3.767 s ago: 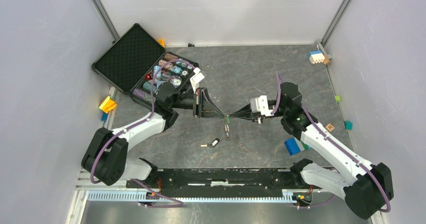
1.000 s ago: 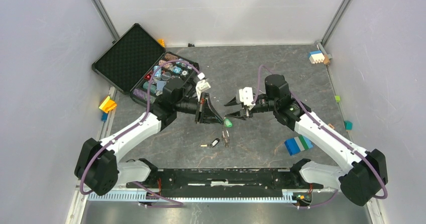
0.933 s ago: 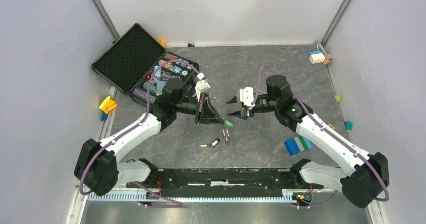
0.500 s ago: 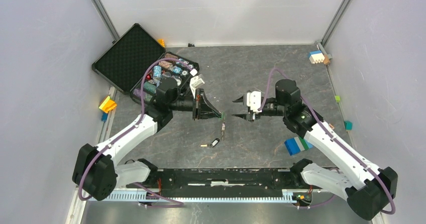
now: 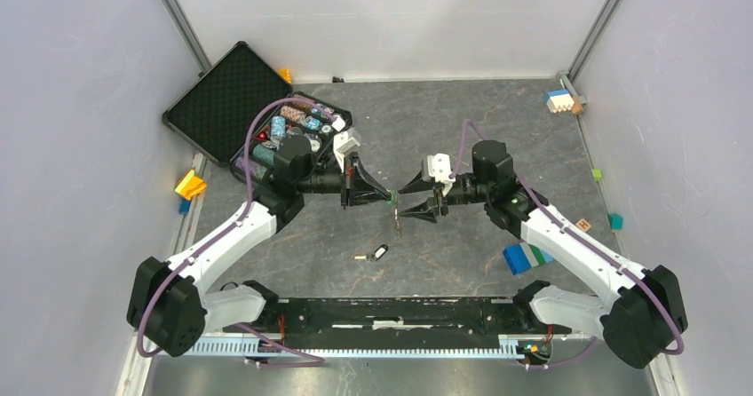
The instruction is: Put the keys on the keyring
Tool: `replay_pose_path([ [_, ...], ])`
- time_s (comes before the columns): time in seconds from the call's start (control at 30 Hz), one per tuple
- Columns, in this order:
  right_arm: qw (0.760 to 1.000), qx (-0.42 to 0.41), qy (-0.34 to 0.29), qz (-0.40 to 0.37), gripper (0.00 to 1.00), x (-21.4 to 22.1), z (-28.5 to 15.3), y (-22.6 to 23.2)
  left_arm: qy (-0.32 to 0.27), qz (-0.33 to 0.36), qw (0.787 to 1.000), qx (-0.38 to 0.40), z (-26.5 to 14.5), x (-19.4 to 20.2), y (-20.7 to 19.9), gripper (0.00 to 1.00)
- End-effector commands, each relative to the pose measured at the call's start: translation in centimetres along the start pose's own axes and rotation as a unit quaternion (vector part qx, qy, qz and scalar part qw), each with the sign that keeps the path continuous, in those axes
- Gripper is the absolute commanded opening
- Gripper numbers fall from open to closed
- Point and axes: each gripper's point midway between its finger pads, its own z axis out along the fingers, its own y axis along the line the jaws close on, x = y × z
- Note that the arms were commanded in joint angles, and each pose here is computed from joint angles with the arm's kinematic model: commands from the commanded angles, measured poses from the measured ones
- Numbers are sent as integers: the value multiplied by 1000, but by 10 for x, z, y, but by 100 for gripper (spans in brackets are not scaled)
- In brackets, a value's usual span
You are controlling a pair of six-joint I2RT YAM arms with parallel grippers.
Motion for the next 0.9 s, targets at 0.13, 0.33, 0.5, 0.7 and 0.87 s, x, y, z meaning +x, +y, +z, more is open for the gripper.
replay_pose_path([
  [0.13, 998, -44, -34, 12, 54, -8, 6, 11, -28, 136, 990, -6, -6, -7, -3, 2],
  [0.33, 997, -59, -39, 31, 51, -5, 10, 13, -28, 165, 986, -6, -6, -2, -8, 2],
  [0.5, 995, -74, -43, 45, 42, -4, 15, 12, -25, 178, 984, 0, -6, 3, -11, 2],
  [0.7, 993, -92, -46, 56, 39, -1, 18, 15, -23, 198, 980, -2, -7, 10, -9, 2],
  [0.87, 994, -79, -42, 59, 45, 2, 18, 12, -38, 197, 979, -30, -6, 5, 0, 2],
])
